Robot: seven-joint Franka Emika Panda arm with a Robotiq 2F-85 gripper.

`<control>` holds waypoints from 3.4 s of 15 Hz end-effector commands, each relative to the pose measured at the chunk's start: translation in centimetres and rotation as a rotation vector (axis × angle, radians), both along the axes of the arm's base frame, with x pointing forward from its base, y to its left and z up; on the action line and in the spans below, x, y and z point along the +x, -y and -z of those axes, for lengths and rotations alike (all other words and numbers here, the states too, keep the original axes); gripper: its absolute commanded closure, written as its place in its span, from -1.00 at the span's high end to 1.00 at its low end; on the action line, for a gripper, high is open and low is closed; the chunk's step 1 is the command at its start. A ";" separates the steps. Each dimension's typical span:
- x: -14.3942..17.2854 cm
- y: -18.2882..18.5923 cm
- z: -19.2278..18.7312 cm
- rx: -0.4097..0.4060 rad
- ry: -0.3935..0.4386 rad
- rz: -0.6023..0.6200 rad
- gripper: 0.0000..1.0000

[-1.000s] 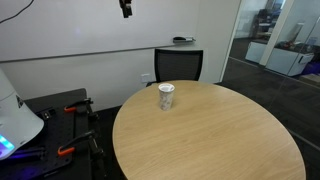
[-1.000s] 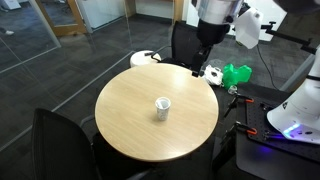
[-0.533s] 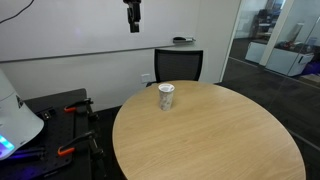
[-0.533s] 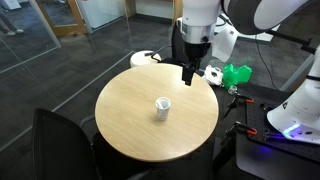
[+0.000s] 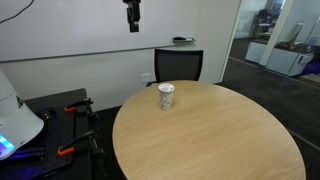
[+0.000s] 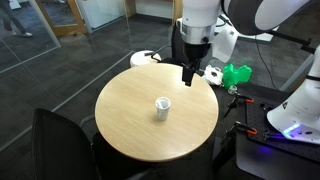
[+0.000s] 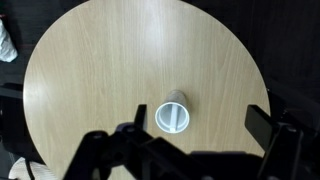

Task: Pick the marker from the cup and put it on the table

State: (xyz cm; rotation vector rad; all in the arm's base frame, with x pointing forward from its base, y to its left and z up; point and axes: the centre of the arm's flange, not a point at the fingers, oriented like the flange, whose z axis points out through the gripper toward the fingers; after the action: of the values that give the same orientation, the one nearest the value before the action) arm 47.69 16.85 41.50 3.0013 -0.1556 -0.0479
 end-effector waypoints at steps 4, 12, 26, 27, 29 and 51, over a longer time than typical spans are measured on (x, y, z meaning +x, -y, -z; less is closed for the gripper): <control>3.3 0.8 1.7 -0.009 0.065 -0.001 1.00; 5.9 2.5 7.8 0.030 0.004 0.034 1.00; 9.0 4.1 16.9 0.081 -0.035 0.115 1.00; 9.4 4.2 17.3 0.083 -0.036 0.121 1.00; 10.3 4.4 18.1 0.090 -0.035 0.132 1.00; 16.9 8.4 22.2 0.114 -0.066 0.120 0.41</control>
State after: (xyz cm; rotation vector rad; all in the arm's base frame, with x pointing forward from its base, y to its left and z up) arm 62.87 8.54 19.53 3.0818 -0.3610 -0.1422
